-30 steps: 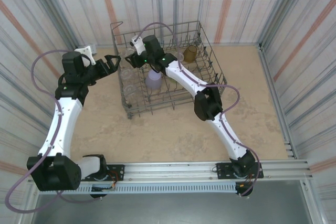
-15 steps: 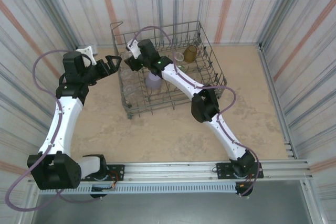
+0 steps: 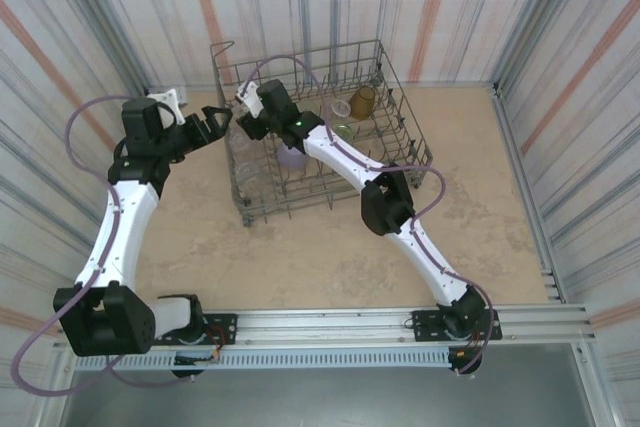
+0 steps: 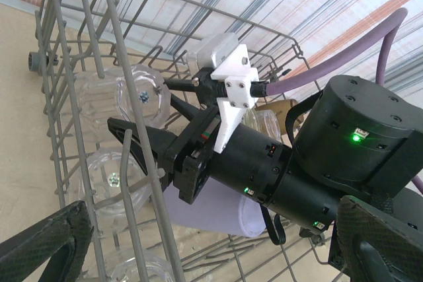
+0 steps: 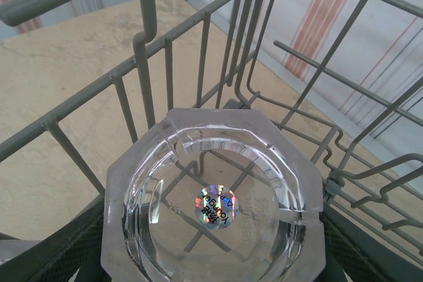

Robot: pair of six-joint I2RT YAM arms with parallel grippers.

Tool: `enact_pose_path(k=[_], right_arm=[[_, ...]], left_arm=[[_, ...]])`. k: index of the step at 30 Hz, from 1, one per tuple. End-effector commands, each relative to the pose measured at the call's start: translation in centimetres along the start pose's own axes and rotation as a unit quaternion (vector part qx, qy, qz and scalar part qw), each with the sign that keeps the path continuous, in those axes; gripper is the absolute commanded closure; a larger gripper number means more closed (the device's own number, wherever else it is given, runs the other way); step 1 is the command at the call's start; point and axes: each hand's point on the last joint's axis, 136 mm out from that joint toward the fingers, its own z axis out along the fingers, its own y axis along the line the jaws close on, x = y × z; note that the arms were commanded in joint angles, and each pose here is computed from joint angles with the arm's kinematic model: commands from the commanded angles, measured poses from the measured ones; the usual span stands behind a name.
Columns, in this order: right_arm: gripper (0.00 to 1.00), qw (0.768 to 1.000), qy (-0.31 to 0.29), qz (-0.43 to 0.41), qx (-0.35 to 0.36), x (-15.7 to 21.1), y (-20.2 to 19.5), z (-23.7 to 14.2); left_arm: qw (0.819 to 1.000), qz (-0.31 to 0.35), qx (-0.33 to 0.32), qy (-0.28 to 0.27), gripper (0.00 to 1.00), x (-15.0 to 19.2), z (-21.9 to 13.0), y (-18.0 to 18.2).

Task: Load the cups into the dish rack

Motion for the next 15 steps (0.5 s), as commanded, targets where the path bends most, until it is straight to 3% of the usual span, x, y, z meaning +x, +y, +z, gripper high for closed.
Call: enact_pose_path(k=[1, 3, 10, 15], right_arm=[[0.51, 0.999, 0.021, -0.031, 0.003, 2.0, 1.6, 1.4], [0.44, 0.999, 0.02, -0.028, 0.003, 1.9, 1.6, 1.3], [0.38, 1.0, 0.001, -0.014, -0.005, 0.2, 1.8, 0.5], [0.27, 1.0, -0.005, 0.0, -0.015, -0.3, 1.9, 0.3]], left_arm=[[1.0, 0.002, 0.002, 0.008, 0.01, 0.7, 0.2, 0.6], [1.0, 0.001, 0.002, 0.009, 0.01, 0.7, 0.3, 0.6], [1.0, -0.002, 0.006, 0.013, 0.01, 0.7, 0.6, 0.7], [1.0, -0.005, 0.005, 0.016, 0.01, 0.8, 0.8, 0.9]])
